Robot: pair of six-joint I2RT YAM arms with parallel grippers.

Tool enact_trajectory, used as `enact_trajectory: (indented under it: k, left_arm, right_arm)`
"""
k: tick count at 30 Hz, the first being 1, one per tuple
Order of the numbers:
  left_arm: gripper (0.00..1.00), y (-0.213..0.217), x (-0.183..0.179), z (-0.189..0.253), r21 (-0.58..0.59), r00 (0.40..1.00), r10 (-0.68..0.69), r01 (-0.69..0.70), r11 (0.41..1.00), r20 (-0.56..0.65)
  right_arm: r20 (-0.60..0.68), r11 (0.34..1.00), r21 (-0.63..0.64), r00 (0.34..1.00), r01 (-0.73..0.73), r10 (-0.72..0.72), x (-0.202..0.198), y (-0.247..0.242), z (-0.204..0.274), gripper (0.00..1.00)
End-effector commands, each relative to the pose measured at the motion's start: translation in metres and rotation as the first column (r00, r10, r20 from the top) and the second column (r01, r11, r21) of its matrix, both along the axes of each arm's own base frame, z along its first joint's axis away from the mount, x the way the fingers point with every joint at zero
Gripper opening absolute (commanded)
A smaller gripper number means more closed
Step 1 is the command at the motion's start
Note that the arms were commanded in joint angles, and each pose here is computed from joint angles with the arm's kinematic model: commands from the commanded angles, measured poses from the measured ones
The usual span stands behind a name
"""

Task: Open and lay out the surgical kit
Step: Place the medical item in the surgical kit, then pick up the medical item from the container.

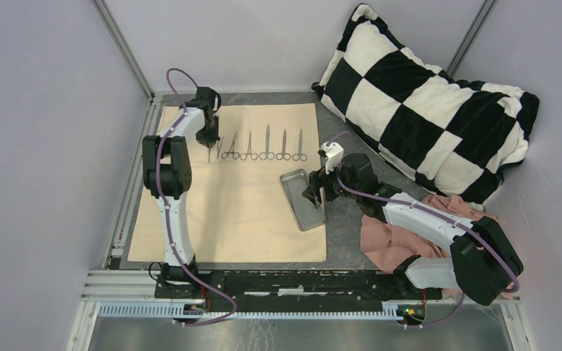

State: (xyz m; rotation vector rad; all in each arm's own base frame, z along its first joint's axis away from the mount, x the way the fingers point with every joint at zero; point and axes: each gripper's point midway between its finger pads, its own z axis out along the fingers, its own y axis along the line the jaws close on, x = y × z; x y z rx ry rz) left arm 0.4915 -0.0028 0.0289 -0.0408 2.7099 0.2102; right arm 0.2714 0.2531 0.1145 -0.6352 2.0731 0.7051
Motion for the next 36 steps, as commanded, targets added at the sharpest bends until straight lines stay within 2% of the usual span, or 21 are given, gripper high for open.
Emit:
enact_trajectory:
  k: [1,6,10,15,19,22,26,28,31,36]
  left_arm:
    - [0.19,-0.001,0.012,0.007,0.009,0.998,-0.05,0.05,0.999,0.034]
    - [0.29,0.0,0.012,0.013,0.012,0.998,-0.049,0.048,0.999,0.043]
    - [0.34,0.0,0.011,0.034,0.016,0.995,-0.038,0.037,0.999,0.088]
    - [0.41,-0.002,-0.002,0.084,0.072,0.985,0.004,-0.016,0.997,0.171]
    - [0.42,-0.019,-0.026,0.139,-0.01,0.953,0.023,-0.021,1.0,0.303]
    - [0.45,-0.056,-0.051,0.164,-0.137,0.916,-0.032,0.095,0.986,0.401]
    - [0.46,-0.102,-0.087,0.169,-0.241,0.878,-0.116,0.251,0.937,0.464]
    - [0.47,-0.118,-0.1,0.169,-0.25,0.838,-0.159,0.329,0.911,0.523]
    - [0.47,-0.129,-0.115,0.163,-0.242,0.799,-0.202,0.395,0.886,0.566]
    - [0.46,-0.138,-0.131,0.158,-0.188,0.773,-0.268,0.444,0.876,0.575]
  right_arm:
    - [0.031,1.0,0.023,1.0,-0.006,0.006,0.004,0.002,0.009,0.8]
    - [0.033,1.0,0.029,0.999,-0.01,0.009,0.004,0.003,0.012,0.8]
    - [0.035,1.0,0.03,0.999,-0.009,0.008,0.004,0.003,0.013,0.79]
    - [0.027,0.999,-0.032,0.999,0.029,-0.029,0.008,-0.007,0.007,0.8]
    - [-0.001,0.992,-0.114,0.998,0.059,-0.06,0.011,-0.016,-0.005,0.79]
    - [-0.024,0.985,-0.161,0.998,0.055,-0.059,0.007,-0.013,-0.014,0.75]
    - [-0.021,0.957,-0.282,0.997,0.068,-0.077,0.003,-0.003,-0.027,0.69]
    - [-0.023,0.943,-0.319,0.994,0.094,-0.107,0.006,-0.001,-0.031,0.62]
    - [-0.04,0.95,-0.298,0.993,0.097,-0.114,0.012,0.012,-0.032,0.51]
    - [-0.083,0.98,-0.185,0.993,0.069,-0.086,0.024,0.049,-0.033,0.47]
